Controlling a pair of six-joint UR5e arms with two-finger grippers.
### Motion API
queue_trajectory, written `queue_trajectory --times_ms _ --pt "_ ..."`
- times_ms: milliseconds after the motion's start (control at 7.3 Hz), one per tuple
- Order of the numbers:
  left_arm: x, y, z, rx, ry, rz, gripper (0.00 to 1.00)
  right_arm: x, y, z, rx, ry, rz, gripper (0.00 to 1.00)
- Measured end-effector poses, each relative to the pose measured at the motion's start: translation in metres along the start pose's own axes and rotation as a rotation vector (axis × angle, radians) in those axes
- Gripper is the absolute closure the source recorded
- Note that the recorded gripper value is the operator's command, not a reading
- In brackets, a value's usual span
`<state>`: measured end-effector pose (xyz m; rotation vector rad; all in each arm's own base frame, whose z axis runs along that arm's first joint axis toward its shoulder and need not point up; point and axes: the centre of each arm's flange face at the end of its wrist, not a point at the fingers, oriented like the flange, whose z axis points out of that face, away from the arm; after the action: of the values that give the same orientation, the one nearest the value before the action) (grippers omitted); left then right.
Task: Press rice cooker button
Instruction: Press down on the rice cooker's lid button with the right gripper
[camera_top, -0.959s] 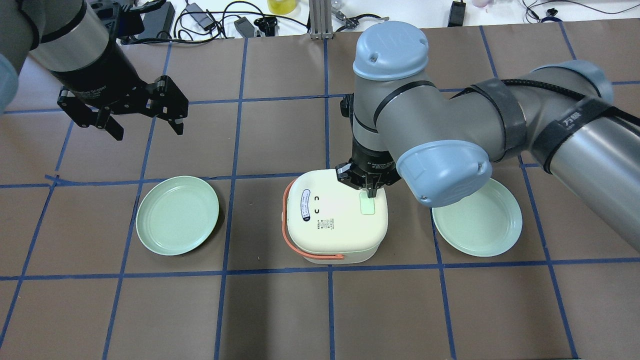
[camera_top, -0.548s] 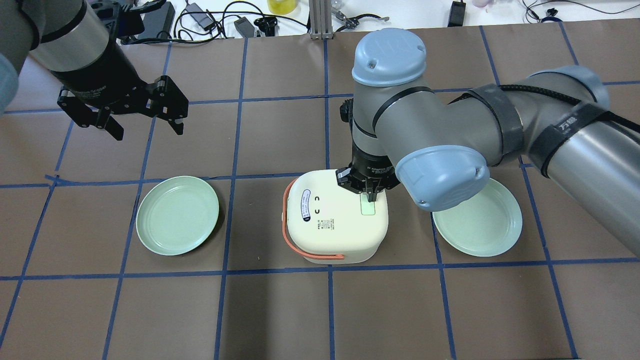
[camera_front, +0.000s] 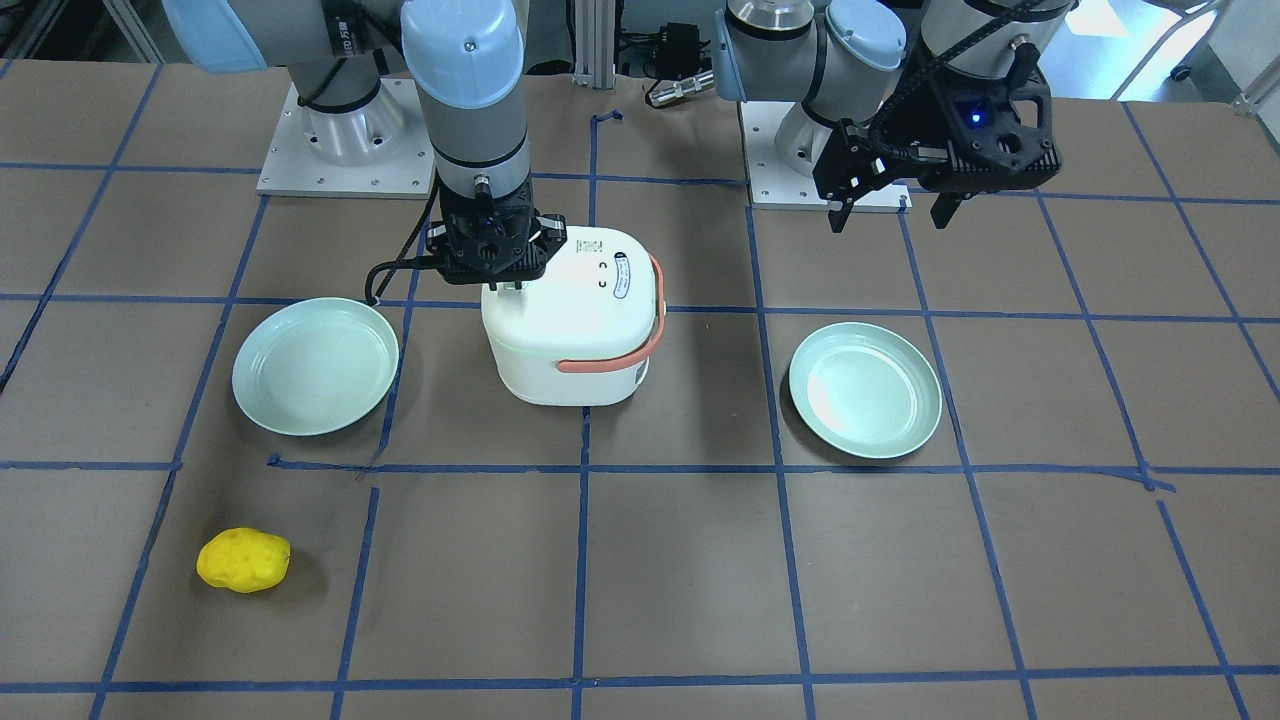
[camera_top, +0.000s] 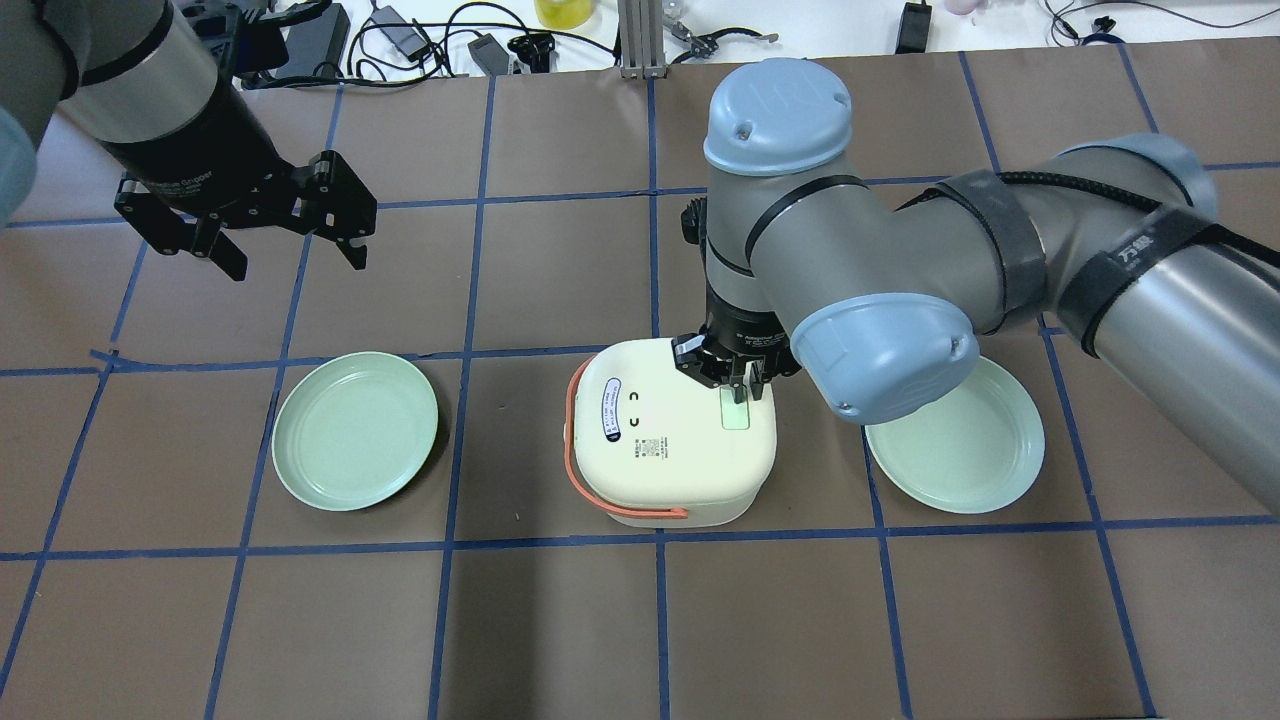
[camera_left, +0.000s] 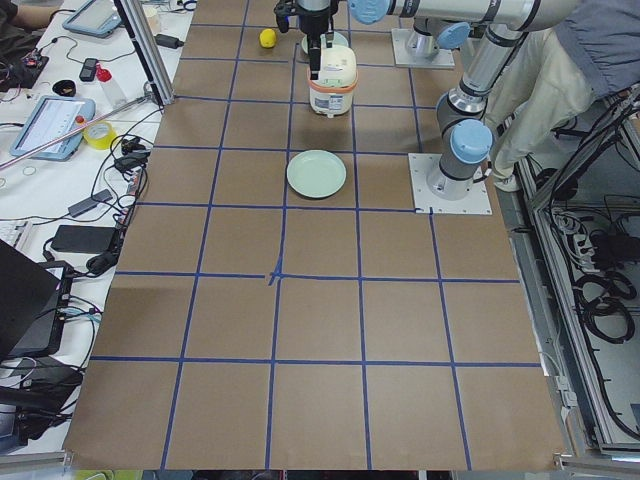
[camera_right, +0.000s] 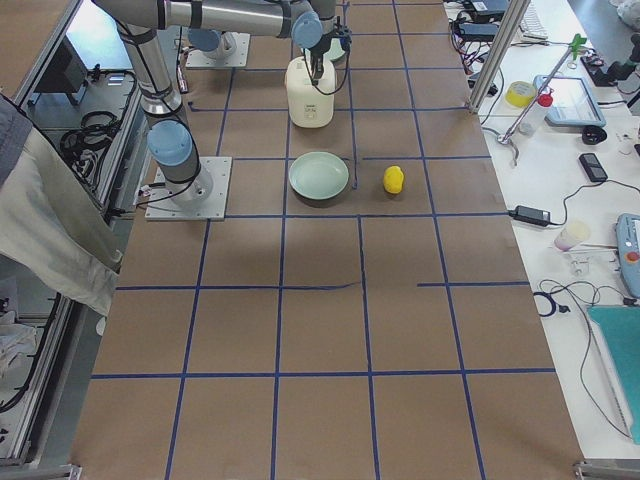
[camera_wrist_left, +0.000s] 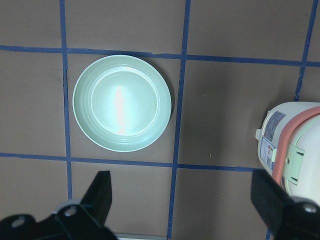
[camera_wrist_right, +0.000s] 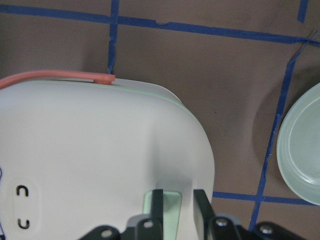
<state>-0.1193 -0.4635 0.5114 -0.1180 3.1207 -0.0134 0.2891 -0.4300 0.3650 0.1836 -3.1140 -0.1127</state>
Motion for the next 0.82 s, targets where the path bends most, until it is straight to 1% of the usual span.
queue_trajectory --times_ms 137,274,822 --pt "0.0000 0.0000 0.0000 0.000 0.000 0.001 0.00 0.0000 -0.0010 -0.0036 0.008 0.000 -0.001 0.95" --pt "0.0000 0.0000 0.0000 0.000 0.000 0.001 0.00 0.0001 -0.0014 -0.0057 0.012 0.000 0.003 1.00" --pt "0.0000 0.0000 0.0001 0.000 0.000 0.001 0.00 0.0005 0.0011 -0.0055 0.004 0.002 0.014 1.00"
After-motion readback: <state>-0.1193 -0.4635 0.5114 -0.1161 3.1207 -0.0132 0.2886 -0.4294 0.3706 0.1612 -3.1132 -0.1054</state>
